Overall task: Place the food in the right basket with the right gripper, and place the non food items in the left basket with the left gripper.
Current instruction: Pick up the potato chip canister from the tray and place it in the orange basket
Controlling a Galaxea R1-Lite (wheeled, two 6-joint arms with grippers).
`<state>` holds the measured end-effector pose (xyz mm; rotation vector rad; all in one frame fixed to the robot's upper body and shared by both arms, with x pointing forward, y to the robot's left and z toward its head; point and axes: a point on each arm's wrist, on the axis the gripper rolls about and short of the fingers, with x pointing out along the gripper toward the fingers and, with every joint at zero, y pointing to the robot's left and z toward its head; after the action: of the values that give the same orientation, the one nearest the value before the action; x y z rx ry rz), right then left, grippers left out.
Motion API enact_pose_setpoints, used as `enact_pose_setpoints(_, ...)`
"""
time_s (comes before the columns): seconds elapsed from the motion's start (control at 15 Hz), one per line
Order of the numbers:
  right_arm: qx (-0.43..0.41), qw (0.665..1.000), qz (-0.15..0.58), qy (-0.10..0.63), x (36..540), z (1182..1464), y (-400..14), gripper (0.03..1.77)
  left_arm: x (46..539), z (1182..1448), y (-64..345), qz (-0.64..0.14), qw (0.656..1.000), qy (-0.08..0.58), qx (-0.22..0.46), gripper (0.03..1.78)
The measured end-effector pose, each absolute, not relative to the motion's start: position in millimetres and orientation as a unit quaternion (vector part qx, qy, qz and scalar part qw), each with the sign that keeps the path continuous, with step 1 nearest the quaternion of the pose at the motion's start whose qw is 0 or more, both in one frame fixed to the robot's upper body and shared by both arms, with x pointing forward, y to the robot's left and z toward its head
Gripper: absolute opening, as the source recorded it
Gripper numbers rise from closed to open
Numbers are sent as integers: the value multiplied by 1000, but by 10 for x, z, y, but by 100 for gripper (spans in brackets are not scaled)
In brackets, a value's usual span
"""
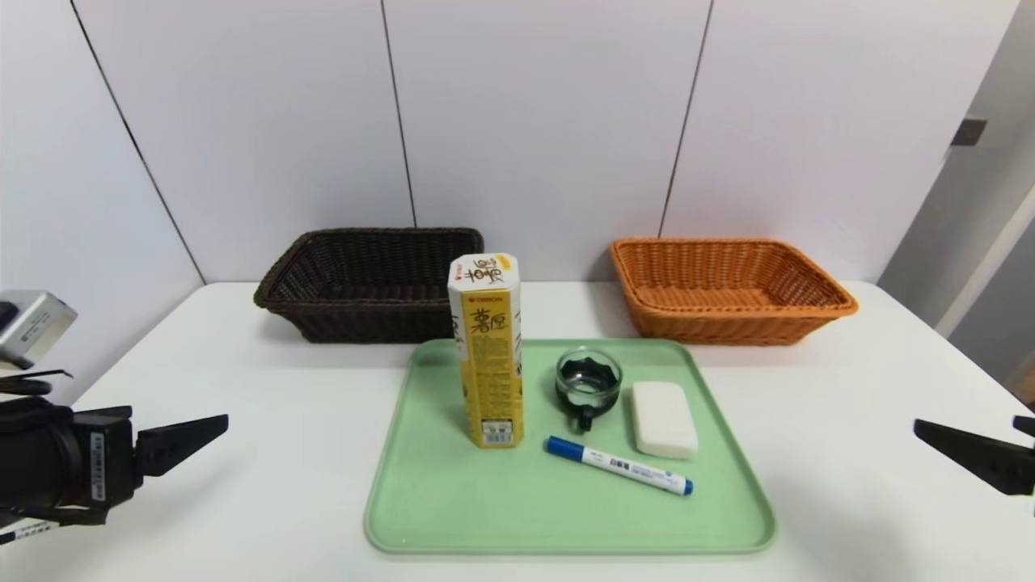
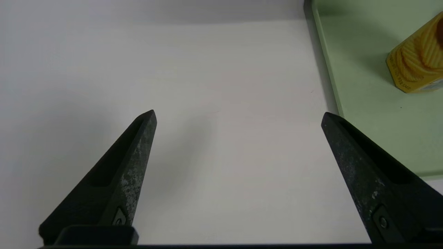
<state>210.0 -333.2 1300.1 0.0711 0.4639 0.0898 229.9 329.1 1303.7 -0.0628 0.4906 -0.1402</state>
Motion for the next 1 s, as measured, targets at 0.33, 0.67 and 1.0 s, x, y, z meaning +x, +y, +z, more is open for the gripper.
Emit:
enact_pose_setpoints(0.33, 26, 967, 63, 246, 2392, 13044, -3298, 170, 2545, 13068, 3268, -106, 966, 234, -35, 169)
enact_pose_setpoints(0.67, 10, 964, 72, 255, 2504, 13061, -3278, 170, 2686, 13035, 3208, -121, 960, 252, -30, 169)
enact_pose_setpoints(1.0, 13, 963, 71, 258, 2531, 13058, -3276, 170, 2699, 13032, 3204, -125, 961, 248, 20, 169)
